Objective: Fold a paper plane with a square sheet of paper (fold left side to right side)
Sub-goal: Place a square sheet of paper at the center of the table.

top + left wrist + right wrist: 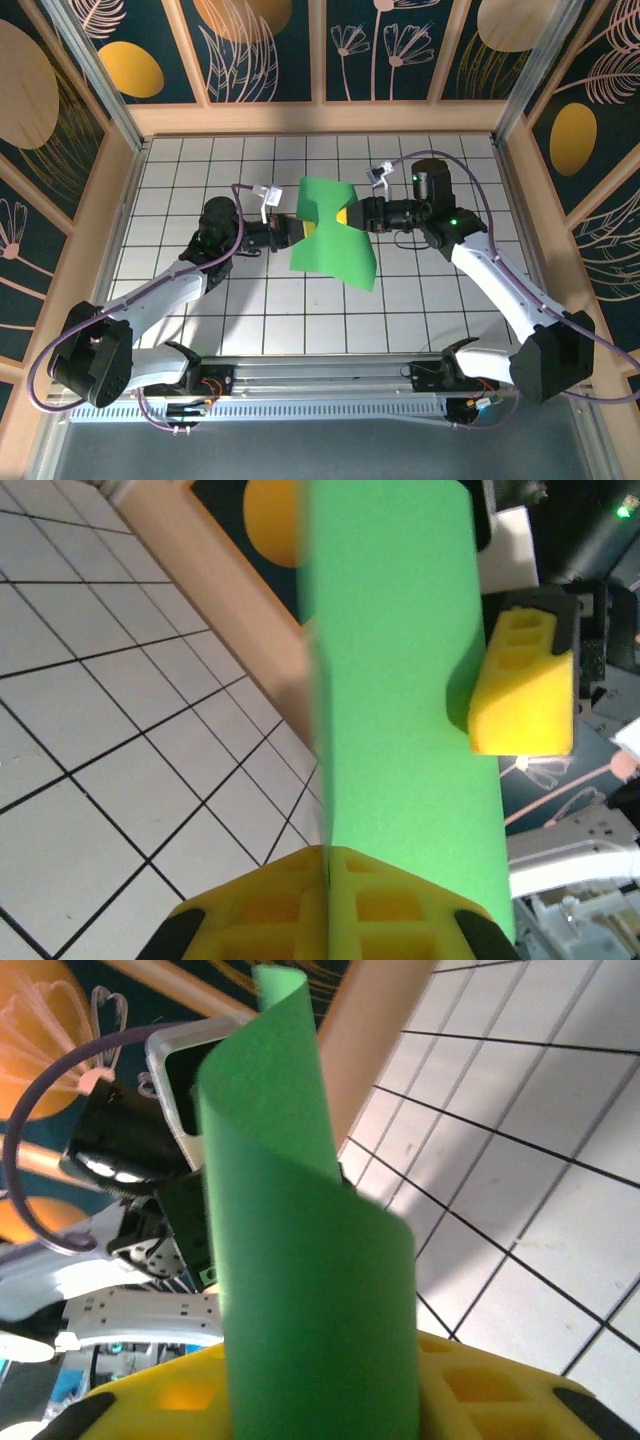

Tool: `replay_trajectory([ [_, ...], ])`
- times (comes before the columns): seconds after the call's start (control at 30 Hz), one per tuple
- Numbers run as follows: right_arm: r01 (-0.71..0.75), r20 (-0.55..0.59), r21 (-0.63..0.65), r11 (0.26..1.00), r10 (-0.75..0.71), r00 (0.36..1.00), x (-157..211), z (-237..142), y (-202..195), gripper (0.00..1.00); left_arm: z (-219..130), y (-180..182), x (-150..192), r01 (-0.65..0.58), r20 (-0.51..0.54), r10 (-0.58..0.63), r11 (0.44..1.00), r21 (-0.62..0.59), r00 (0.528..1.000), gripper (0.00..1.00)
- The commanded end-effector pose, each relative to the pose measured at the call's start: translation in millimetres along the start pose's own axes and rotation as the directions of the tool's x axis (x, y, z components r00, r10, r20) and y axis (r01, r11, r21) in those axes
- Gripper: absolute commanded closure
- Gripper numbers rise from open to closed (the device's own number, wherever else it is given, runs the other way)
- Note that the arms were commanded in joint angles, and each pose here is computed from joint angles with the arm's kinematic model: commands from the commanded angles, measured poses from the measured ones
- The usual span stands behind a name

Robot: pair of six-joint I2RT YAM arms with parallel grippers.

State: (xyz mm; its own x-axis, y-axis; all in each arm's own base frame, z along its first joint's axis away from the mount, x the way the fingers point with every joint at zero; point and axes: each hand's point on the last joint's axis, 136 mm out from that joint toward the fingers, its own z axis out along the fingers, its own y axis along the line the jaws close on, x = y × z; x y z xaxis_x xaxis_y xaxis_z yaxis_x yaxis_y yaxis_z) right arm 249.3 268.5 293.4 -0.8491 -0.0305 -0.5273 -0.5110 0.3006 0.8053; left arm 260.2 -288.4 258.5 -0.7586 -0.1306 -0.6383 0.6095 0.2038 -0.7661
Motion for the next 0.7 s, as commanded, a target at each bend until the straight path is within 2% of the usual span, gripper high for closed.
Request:
replay_trajectory([
  [0.0, -0.057, 0.026, 0.15, 0.987, 0.054, 0.998, 2, -4, -39, 0.56, 0, 32, 15, 0.07, -0.009, -0.071, 0.99, -0.119, 0.997, 1.0],
  [0.17, -0.139, 0.071, 0.311, 0.94, 0.123, 0.99, 11, -11, -90, 0.42, 1, 85, 49, 0.224, -0.037, -0.242, 0.939, -0.262, 0.97, 1.0],
  [0.3, -0.198, 0.119, 0.4, 0.895, 0.163, 0.979, 22, -15, -126, 0.36, -3, 127, 85, 0.325, -0.052, -0.373, 0.863, -0.387, 0.927, 1.0],
  [0.37, -0.218, 0.135, 0.439, 0.872, 0.176, 0.975, 28, -16, -141, 0.34, -8, 144, 97, 0.339, -0.042, -0.4, 0.825, -0.452, 0.916, 1.0],
  [0.53, -0.269, 0.167, 0.486, 0.832, 0.213, 0.963, 44, -14, -172, 0.37, -19, 170, 116, 0.357, -0.019, -0.437, 0.757, -0.547, 0.899, 1.0],
  [0.67, -0.318, 0.174, 0.44, 0.84, 0.268, 0.948, 57, -3, -179, 0.53, -24, 179, 122, 0.357, -0.013, -0.45, 0.724, -0.59, 0.893, 1.0],
])
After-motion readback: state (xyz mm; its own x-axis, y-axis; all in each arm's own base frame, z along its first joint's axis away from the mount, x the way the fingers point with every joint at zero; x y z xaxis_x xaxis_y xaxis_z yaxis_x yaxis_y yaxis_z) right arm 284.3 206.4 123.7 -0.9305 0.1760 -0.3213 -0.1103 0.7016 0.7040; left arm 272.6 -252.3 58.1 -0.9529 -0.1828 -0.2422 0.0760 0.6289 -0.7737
